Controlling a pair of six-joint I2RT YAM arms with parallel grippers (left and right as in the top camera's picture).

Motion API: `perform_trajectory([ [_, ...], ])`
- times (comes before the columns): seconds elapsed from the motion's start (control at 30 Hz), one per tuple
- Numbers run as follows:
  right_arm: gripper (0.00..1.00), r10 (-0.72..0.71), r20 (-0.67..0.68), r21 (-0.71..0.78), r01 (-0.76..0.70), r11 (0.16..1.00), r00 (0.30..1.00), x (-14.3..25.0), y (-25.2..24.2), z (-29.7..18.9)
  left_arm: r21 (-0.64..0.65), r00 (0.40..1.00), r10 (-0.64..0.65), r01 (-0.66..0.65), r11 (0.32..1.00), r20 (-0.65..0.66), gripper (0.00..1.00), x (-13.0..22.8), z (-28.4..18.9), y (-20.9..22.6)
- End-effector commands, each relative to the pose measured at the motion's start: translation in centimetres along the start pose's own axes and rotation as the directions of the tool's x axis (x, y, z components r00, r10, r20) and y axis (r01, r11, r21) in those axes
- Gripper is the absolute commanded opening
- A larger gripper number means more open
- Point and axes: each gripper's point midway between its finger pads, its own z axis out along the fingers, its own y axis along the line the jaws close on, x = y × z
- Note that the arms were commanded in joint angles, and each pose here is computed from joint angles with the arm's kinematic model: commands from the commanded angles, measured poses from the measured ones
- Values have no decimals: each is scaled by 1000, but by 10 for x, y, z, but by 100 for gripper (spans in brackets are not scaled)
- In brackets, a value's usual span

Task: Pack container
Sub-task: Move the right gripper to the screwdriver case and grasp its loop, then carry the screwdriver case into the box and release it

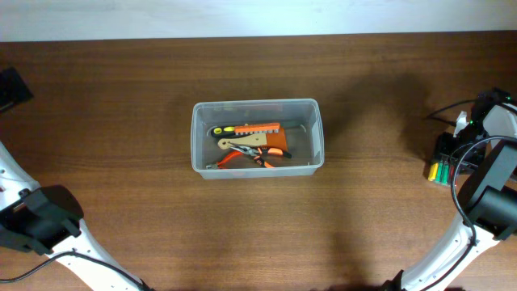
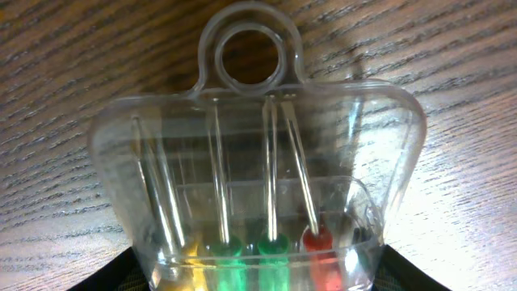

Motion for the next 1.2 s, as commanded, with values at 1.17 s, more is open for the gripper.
perform_trajectory([
  [1.17,29,-949,316,251,964,90,7,143,431,-195,9,1000,-17,17,1000,8,99,-1,-4,1],
])
